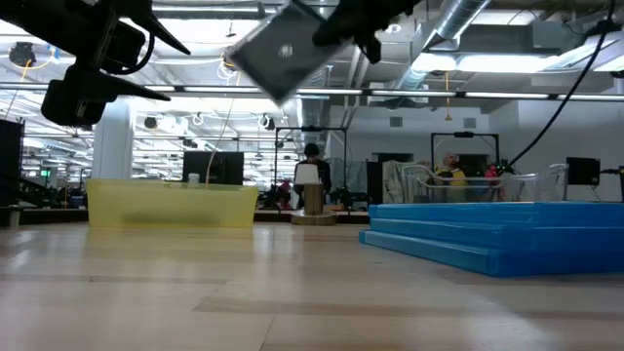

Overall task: Pick & place jewel cases by type
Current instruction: Put the black CD case into the yellow bin

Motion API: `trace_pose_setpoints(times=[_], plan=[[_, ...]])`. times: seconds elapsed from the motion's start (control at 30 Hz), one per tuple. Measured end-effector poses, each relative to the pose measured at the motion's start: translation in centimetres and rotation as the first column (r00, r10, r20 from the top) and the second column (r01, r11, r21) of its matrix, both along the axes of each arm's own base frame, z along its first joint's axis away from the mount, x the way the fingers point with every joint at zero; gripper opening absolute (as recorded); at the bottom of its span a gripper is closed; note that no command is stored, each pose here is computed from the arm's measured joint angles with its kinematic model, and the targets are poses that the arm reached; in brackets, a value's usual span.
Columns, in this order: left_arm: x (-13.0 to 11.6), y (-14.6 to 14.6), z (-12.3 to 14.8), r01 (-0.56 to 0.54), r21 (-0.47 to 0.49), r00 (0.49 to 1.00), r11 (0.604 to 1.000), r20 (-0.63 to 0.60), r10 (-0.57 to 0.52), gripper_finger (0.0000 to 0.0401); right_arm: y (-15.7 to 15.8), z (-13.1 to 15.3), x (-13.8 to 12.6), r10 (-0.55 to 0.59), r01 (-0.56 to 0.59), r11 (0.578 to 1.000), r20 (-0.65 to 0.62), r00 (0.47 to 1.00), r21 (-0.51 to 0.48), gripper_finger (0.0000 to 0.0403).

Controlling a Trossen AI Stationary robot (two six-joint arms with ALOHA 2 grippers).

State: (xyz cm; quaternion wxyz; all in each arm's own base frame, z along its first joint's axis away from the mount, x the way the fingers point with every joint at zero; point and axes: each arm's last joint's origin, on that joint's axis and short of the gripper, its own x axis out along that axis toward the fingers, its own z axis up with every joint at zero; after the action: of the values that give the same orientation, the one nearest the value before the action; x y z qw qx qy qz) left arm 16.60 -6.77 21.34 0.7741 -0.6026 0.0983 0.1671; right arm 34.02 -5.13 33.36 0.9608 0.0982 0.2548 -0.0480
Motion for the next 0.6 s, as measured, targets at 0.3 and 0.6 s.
trace_pose_setpoints(times=[0.3,0.6], plan=[[0.0,-0.1,-0.2,0.051,-0.028,0.998,0.998,-0.031,-0.052,0.0242,-0.5,0.1,1.2,0.044,-0.027,0.971,0.067,0.997,-0.24,0.0012],[-0.4,0.9,-1.5,0.078,0.113,0.98,0.99,-0.192,-0.055,0.0242,-0.6,-0.4,2.2,0.061,-0.032,0.961,0.098,0.993,-0.273,0.0018]])
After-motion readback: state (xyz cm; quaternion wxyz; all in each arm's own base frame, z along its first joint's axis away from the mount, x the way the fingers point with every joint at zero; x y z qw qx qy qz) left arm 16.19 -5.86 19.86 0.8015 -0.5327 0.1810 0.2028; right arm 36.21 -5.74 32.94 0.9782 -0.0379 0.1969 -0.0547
